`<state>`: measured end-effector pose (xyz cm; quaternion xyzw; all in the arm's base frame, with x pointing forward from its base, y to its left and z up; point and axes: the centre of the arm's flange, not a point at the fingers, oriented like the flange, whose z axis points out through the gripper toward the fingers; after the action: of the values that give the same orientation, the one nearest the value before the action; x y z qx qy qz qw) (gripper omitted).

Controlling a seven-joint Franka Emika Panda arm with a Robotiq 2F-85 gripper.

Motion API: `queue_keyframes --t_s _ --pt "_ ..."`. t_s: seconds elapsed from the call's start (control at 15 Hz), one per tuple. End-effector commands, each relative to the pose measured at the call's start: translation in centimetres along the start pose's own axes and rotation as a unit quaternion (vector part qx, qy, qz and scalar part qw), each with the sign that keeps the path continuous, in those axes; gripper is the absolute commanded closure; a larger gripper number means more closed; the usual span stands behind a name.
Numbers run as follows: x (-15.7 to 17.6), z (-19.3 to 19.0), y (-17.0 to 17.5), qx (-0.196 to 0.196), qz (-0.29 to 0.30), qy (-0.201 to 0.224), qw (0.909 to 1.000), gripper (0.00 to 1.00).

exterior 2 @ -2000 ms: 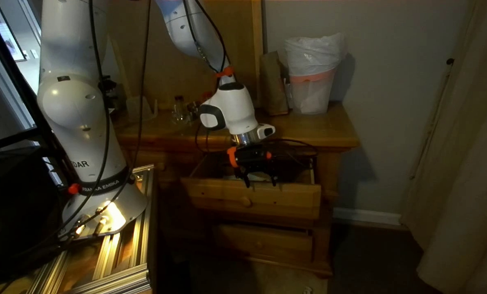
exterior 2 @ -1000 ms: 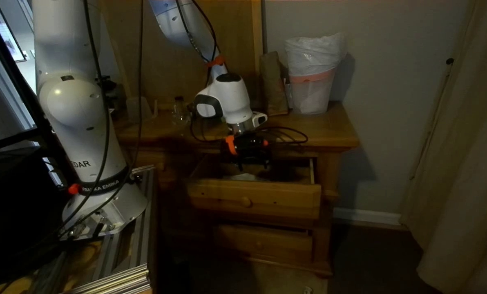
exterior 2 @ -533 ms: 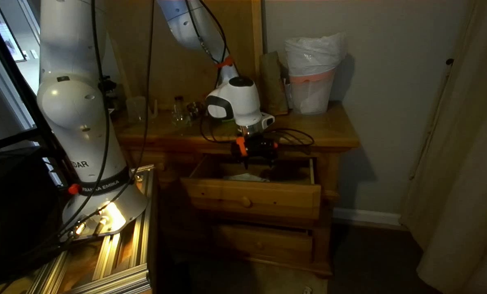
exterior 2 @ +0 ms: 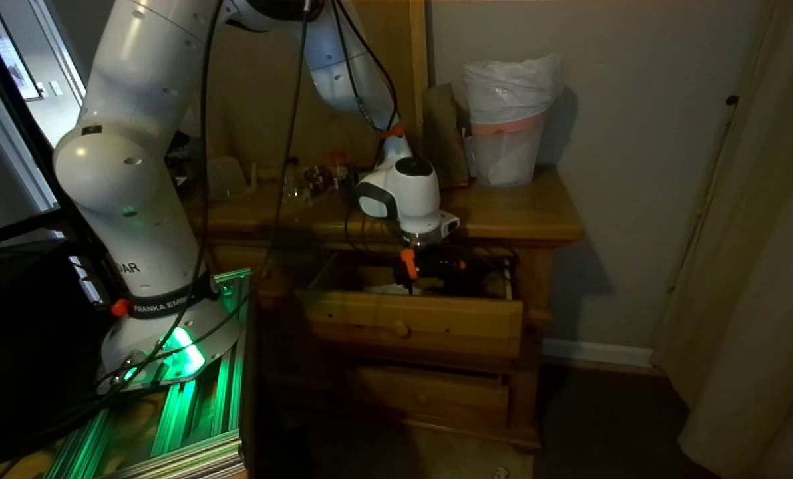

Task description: Open the top right drawer, remove the brown packet from the drawer and put it on the dresser

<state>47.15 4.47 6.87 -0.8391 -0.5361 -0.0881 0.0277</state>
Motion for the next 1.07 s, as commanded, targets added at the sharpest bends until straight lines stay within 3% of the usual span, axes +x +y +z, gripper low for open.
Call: queue_keyframes --t_s 0.0,0.47,0.6,1.0 --pt "-0.9 3.1 0.8 0.009 -0.002 0.007 0.9999 0.0" --pt "-1.2 5.9 0.8 0.023 -0.002 0.003 0.9997 0.0" --pt "-1.2 6.3 0.8 0.022 -0.003 0.001 0.9998 0.26" --pt "-1.3 6.3 1.1 0.02 -0.005 -0.001 0.9998 0.7"
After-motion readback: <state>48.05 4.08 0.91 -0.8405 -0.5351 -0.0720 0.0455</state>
